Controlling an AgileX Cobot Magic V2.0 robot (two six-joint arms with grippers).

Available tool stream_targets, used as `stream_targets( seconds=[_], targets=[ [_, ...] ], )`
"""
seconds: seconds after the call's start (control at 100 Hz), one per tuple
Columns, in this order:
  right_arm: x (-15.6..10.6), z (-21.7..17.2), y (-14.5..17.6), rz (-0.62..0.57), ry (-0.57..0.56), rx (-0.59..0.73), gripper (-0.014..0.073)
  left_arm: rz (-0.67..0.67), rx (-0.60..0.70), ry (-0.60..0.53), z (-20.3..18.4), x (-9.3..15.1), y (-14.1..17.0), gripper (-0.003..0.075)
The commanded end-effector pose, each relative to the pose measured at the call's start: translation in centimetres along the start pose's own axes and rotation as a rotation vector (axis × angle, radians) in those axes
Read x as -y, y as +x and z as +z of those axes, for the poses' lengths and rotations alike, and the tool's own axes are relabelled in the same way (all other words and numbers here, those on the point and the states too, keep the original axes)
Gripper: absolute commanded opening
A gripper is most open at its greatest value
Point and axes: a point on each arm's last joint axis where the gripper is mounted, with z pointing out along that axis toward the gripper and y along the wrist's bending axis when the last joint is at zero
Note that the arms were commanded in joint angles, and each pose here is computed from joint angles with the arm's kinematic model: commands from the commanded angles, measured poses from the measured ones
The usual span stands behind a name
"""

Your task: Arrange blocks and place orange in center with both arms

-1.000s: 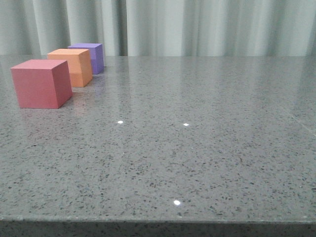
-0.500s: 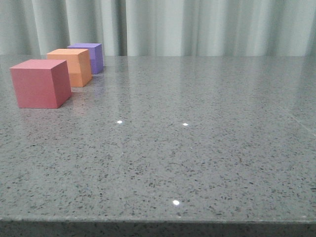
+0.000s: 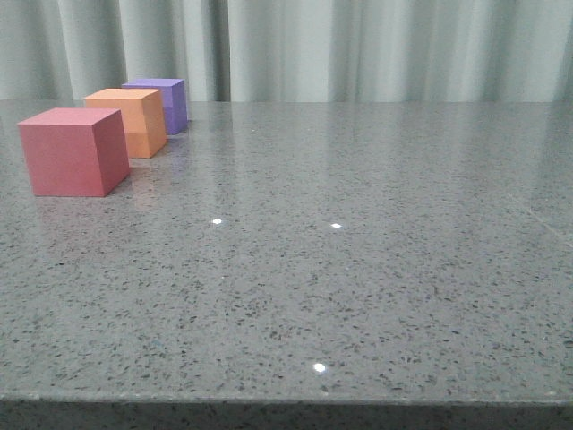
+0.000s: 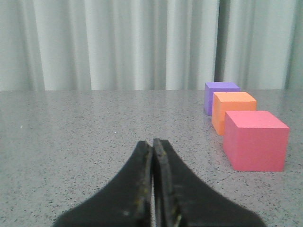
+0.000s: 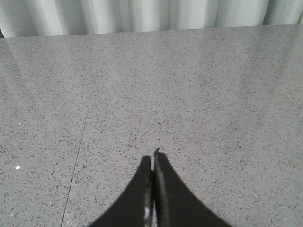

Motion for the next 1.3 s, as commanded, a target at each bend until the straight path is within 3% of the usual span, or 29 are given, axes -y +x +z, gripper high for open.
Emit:
stream_targets(
  seconds=[0.0, 0.17, 0.34, 0.52, 0.74, 0.95, 1.29],
  targets=[
    [-0.1, -0.3, -1.4, -0.018, -0.006, 0.098, -0.0069, -0.008, 0.072, 0.006, -0.2, 0.0, 0.5, -0.002],
    [-0.1, -0.3, -1.4, -0.018, -0.007, 0.103, -0.0069, -0.008, 0.072, 0.006, -0.2, 0.0, 0.5, -0.002],
    [-0.3, -0.1, -0.3, 0.002, -0.048, 0.213, -0.0069, -0.008, 0.072, 0.006, -0.2, 0.0, 0.5, -0.002],
    [-0.4, -0.1, 3.6, 0.067, -0.104, 0.352, -0.0069, -0.008, 0.072, 0.006, -0.2, 0.0, 0.5, -0.002],
    [-0.3, -0.2, 8.6, 0.068, -0.154, 0.378, -0.0069, -0.008, 0.072, 0.006, -0.2, 0.0, 0.5, -0.002],
    [-0.2, -0.5, 11.2, 0.072, -0.191, 0.434, -0.0069, -0.008, 0.072, 0.006, -0.2, 0.0, 0.5, -0.002],
    [-0.2, -0.6, 11.1, 0.076, -0.2, 0.498, -0.0069, -0.008, 0.072, 0.006, -0.2, 0.0, 0.5, -0.002]
  ],
)
